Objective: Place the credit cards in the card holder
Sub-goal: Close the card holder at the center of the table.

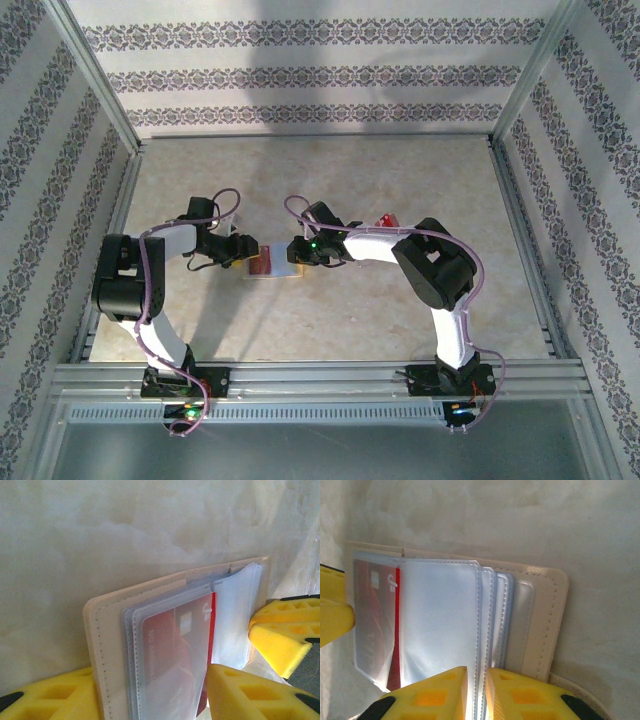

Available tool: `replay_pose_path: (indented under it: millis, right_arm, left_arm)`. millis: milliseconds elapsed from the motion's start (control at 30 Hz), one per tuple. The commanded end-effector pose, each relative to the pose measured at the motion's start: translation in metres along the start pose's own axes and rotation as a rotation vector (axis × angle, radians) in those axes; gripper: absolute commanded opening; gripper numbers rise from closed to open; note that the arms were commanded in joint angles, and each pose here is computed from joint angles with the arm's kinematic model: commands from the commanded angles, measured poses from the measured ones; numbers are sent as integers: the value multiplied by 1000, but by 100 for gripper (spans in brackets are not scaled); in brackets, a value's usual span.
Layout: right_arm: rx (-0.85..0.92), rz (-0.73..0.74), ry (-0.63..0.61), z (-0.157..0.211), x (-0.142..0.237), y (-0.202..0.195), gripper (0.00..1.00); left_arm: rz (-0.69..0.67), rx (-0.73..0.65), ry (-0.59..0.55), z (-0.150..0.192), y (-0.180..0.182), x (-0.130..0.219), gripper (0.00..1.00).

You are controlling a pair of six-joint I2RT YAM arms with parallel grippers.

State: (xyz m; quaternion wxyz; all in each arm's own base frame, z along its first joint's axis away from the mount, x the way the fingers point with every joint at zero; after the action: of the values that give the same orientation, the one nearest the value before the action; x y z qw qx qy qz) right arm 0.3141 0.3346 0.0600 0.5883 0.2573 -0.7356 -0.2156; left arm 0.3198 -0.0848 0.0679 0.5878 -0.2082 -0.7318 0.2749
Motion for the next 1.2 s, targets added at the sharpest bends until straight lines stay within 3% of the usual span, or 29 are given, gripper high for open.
replay_pose_path:
  millis: [0,367,1167]
  right_arm:
    - [-53,105,56,18,-10,-33,22]
    - [-47,74,28,12,4,-22,22]
    - [-62,-20,-86,10,58,1,21]
  left_arm:
    - [148,-13,63,10,-24,-14,49]
    - [316,-116,-3,4,-73,10,48]
    - [368,-118,94,3,-88,-20,46]
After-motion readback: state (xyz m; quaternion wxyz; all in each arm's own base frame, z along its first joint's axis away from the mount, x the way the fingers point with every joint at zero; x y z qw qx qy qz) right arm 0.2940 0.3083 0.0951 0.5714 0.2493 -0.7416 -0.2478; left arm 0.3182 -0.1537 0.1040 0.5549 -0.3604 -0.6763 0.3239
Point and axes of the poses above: each hand's point on the last joint's axis, 136 mm out from that joint toward the fingers, its own x axis back along the fingers, its own y axis along the line the jaws close on, z = x × y, the point moved 5 cm from there along x, back along the fingers, and after that the axes turned 3 degrees about -x, right-handed, at the moved point
